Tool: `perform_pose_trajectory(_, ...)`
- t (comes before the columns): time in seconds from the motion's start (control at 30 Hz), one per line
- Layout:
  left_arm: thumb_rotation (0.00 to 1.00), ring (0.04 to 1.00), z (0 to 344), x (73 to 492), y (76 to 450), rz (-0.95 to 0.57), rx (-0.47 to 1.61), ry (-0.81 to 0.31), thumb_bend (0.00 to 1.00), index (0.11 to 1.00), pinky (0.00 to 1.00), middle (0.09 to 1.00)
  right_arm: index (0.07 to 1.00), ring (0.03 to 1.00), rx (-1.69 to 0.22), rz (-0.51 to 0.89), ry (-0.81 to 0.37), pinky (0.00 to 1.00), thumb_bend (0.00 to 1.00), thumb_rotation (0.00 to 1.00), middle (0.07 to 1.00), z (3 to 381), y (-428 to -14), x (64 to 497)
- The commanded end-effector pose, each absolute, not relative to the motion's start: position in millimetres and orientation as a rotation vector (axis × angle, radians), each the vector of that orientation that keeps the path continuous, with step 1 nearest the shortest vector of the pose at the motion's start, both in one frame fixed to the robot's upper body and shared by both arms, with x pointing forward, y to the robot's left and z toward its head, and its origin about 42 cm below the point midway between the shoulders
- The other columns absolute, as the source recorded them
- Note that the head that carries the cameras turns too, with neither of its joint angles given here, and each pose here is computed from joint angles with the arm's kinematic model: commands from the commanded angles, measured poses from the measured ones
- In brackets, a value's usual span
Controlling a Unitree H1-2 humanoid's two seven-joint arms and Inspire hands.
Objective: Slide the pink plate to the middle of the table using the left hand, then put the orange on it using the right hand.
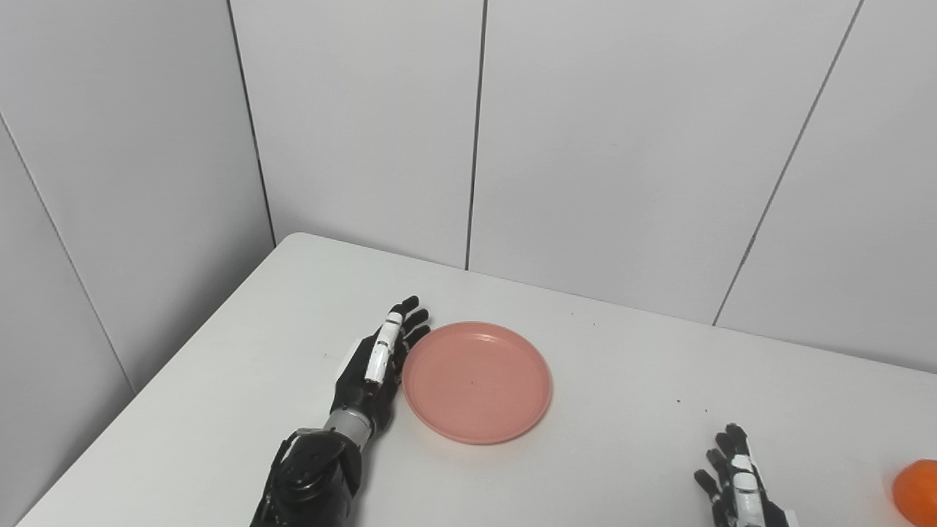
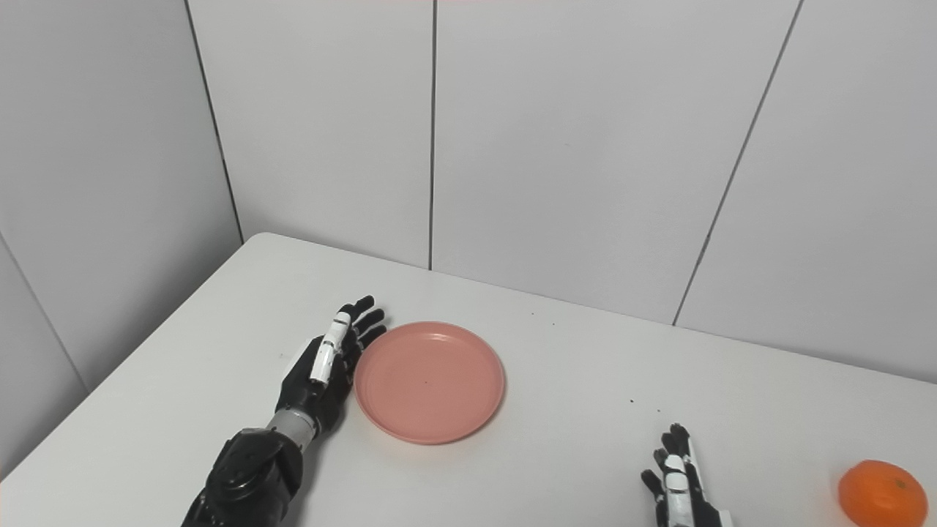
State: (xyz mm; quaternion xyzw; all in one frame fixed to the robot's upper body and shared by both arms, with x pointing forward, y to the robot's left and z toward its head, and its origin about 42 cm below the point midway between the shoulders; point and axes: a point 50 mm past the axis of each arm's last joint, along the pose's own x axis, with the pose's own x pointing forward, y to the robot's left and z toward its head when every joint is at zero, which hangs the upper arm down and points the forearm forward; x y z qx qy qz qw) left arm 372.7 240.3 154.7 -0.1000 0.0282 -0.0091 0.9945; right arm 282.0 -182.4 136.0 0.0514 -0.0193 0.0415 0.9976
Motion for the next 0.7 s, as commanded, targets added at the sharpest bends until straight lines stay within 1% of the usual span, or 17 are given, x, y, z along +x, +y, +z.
perform_pose_trajectory(0.0, 1.0, 0.924, 166.6, 378.9, 218.5, -0.079, -0.202, 0.043, 0.36, 0.9, 0.91, 0.924, 0.989, 0.987, 0.108, 0.088, -0.07, 1.0, 0.25, 1.0, 0.99, 144.9, -178.7, 285.3)
perform_pose_trajectory(0.1, 1.0, 0.921, 166.7, 378.5, 210.5, -0.102, -0.197, 0.042, 0.37, 0.9, 0.91, 0.921, 0.988, 0.986, 0.11, 0.086, -0.073, 1.0, 0.26, 1.0, 0.989, 145.4, -176.6, 284.8)
perform_pose_trajectory(0.17, 1.0, 0.928, 167.0, 378.0, 205.4, -0.117, -0.191, 0.049, 0.36, 0.915, 0.92, 0.927, 0.986, 0.982, 0.113, 0.084, -0.071, 1.0, 0.25, 1.0, 0.985, 145.9, -175.1, 284.5)
perform_pose_trajectory(0.47, 1.0, 0.917, 168.1, 375.9, 187.8, -0.163, -0.171, 0.063, 0.36, 0.915, 0.9, 0.921, 0.976, 0.977, 0.127, 0.08, -0.075, 1.0, 0.25, 1.0, 0.978, 148.1, -166.5, 283.7)
perform_pose_trajectory(0.67, 1.0, 0.922, 166.3, 374.2, 170.8, -0.198, -0.187, 0.072, 0.36, 0.915, 0.91, 0.925, 0.977, 0.98, 0.144, 0.077, -0.075, 1.0, 0.26, 1.0, 0.98, 151.1, -161.1, 283.4)
